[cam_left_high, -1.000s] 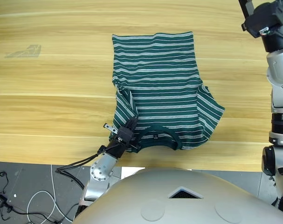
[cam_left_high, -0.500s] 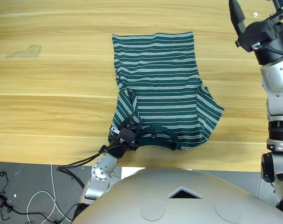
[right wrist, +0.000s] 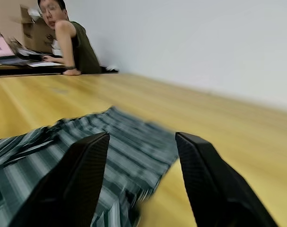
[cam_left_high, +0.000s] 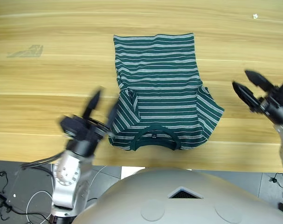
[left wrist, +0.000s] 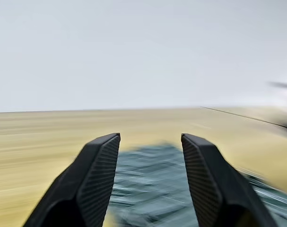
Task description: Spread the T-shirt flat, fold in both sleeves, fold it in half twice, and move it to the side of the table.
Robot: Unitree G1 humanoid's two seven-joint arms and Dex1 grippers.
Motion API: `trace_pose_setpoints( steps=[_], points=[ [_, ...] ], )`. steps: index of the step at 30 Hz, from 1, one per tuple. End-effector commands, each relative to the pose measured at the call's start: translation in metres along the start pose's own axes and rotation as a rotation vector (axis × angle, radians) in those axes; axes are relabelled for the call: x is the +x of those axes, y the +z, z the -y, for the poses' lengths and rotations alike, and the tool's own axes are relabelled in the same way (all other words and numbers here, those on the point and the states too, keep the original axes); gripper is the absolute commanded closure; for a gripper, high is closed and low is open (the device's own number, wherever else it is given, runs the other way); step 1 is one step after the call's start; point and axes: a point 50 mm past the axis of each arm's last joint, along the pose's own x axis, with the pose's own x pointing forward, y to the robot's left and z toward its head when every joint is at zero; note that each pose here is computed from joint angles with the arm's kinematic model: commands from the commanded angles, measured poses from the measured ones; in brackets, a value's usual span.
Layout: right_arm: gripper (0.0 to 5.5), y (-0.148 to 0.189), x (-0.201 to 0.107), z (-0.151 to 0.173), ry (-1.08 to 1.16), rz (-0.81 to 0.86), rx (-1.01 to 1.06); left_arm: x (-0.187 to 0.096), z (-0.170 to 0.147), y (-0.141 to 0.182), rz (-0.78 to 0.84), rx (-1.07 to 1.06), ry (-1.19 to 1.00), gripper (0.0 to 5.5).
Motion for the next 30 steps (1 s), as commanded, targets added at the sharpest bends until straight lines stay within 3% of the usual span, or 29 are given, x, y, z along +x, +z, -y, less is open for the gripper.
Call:
trace_pose_setpoints(
  steps=[1,6,19,30],
  points=[
    [2.9,-0.03,-0.02,0.004,-0.003,-0.198,0.112,-0.008,-0.033,-0.002,-0.034,0.025,0.244,3.1],
    [2.9,-0.052,-0.019,0.01,-0.061,-0.269,0.185,-0.014,-0.042,-0.014,-0.089,0.082,0.366,3.1],
    [2.9,-0.049,0.008,0.006,-0.052,-0.231,0.225,-0.02,-0.019,-0.047,-0.21,0.121,0.25,3.1],
    [5.14,-0.061,0.009,0.004,-0.047,-0.344,0.139,-0.021,-0.01,-0.056,-0.233,0.125,0.194,3.09]
  ],
)
